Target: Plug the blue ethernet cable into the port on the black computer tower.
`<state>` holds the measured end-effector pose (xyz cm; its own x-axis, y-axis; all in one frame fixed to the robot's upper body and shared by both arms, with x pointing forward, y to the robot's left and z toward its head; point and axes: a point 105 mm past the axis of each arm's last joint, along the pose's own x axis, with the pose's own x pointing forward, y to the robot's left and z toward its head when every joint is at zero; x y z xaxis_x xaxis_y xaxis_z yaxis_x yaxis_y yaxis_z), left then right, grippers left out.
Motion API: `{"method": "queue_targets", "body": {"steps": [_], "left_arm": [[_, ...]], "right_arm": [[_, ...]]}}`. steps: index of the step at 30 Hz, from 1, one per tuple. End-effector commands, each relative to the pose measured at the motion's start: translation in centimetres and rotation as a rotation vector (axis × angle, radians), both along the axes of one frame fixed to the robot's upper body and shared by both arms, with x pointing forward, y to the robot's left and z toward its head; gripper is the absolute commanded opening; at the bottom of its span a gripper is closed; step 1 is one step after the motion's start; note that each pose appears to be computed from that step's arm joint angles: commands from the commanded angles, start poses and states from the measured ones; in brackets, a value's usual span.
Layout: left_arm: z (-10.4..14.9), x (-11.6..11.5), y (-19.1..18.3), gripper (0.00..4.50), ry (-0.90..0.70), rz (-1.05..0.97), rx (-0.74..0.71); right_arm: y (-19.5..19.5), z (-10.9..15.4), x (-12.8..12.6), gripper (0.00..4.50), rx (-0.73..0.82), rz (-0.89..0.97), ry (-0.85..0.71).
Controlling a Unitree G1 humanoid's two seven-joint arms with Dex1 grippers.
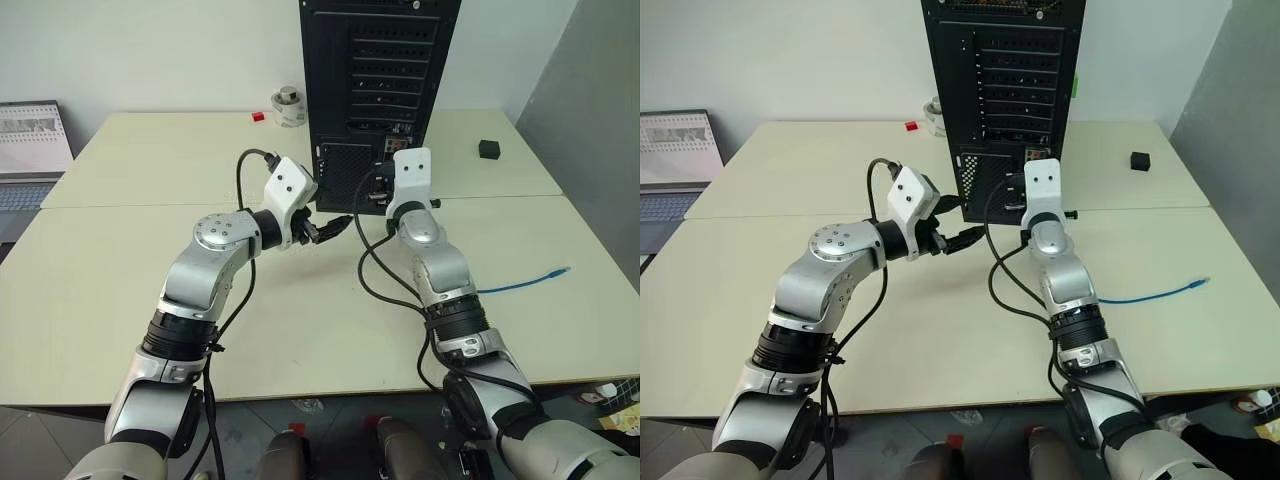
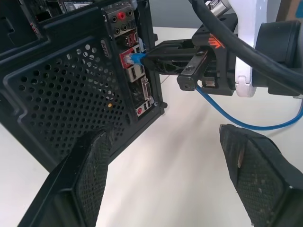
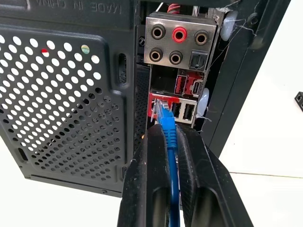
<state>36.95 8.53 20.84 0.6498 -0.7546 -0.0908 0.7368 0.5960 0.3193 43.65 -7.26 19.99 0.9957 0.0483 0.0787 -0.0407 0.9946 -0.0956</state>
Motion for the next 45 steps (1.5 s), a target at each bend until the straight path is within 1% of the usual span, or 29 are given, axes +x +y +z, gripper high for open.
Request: {"method": "queue_targets", "body": {"steps": [1, 8, 15, 21, 27, 31, 45], "left_arm": [[1.0, 0.0, 0.4, 3.75, -0.049, 0.016, -0.002], [1.1, 0.2, 1.6, 3.75, -0.050, 0.069, -0.004], [1.1, 0.4, 2.8, 3.75, -0.056, 0.114, 0.019], [1.0, 0.3, 2.5, 3.75, -0.060, 0.118, 0.018], [0.7, 0.4, 2.4, 3.75, -0.061, 0.125, 0.015], [0.6, 0.4, 2.3, 3.75, -0.061, 0.129, 0.015], [0.8, 0.4, 2.3, 3.75, -0.058, 0.120, 0.006]], "right_arm": [[-1.7, 2.0, 0.2, 0.00, 0.038, -0.073, -0.062], [-1.2, 2.8, -0.2, 0.00, 0.062, -0.070, -0.083], [-0.7, 3.1, -0.3, 0.00, 0.046, -0.062, -0.090], [-0.5, 3.2, -0.5, 0.00, 0.032, -0.049, -0.094], [0.8, 4.0, -0.8, 0.00, 0.024, -0.011, -0.115], [1.2, 4.0, -0.9, 0.00, 0.025, 0.004, -0.118], [3.6, 5.2, -1.5, 0.00, 0.031, 0.087, -0.159]]}}
